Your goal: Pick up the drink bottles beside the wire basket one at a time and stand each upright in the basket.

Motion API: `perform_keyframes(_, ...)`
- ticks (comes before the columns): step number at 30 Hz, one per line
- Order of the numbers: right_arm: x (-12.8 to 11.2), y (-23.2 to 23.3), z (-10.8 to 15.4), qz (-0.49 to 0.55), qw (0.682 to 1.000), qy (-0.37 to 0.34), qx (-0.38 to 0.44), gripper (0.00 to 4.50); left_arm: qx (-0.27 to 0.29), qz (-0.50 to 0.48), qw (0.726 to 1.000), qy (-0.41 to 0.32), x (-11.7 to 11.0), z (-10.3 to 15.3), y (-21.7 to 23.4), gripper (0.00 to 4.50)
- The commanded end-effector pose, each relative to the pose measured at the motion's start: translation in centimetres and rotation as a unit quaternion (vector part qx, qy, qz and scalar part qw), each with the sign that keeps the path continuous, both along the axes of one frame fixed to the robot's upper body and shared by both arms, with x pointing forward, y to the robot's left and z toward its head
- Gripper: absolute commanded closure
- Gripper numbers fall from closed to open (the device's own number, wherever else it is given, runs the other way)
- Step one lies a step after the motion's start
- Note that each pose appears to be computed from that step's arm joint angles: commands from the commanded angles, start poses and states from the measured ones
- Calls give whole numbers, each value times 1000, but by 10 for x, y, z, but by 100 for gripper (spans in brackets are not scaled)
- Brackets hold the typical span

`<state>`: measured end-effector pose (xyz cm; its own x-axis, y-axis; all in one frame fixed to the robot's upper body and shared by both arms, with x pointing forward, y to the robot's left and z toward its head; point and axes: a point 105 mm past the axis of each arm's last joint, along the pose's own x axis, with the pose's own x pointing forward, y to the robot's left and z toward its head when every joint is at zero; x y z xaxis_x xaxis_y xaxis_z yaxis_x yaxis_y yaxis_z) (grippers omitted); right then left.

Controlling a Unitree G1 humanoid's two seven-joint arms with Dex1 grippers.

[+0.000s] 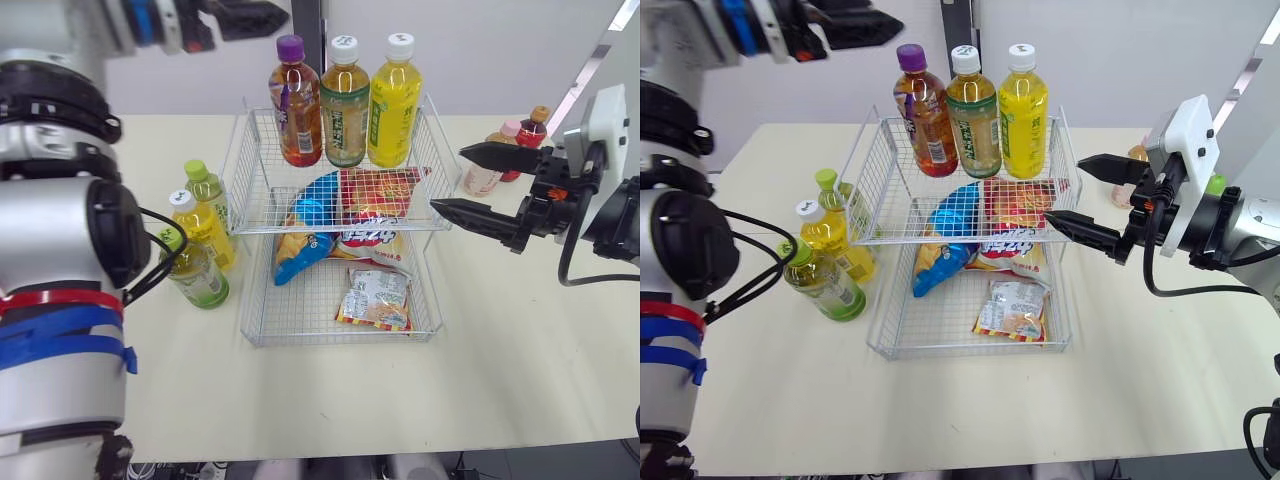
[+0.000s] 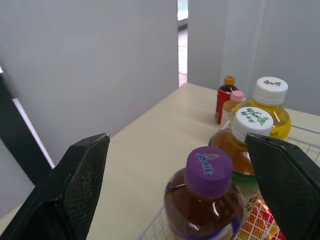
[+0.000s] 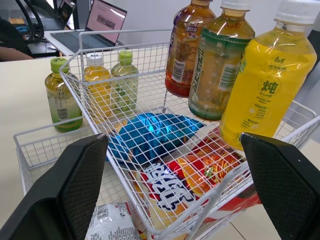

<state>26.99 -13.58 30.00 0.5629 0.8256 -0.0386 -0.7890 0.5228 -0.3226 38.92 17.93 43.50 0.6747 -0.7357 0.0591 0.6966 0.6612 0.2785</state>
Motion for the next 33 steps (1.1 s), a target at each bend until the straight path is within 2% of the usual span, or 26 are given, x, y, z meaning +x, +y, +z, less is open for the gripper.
perform_keyframes(1, -2, 1, 12, 10, 999, -32, 2, 0, -2, -3, 1000, -23, -20, 12, 11, 2)
perform_keyframes(7, 1, 6, 10, 36, 999, -31, -2, 0, -20, 31, 999, -27, -59, -10, 44, 2)
perform_keyframes(10, 4, 8, 11, 46, 998, -33, -7, 0, -27, 65, 997, -14, -74, -27, 57, 2)
perform_keyframes(14, 6, 13, 9, 71, 997, -35, -19, 0, -5, 88, 996, 17, -99, -56, 71, 2)
perform_keyframes(20, 4, 20, 5, 112, 993, -28, -20, 0, -14, 128, 990, 50, -127, -82, 92, 2)
perform_keyframes(29, -5, 34, -2, 193, 981, -8, -33, 0, -19, 171, 981, 87, -155, -126, 108, 2)
perform_keyframes(33, -10, 40, -5, 229, 972, -2, -45, 0, -24, 191, 975, 116, -167, -158, 112, 2)
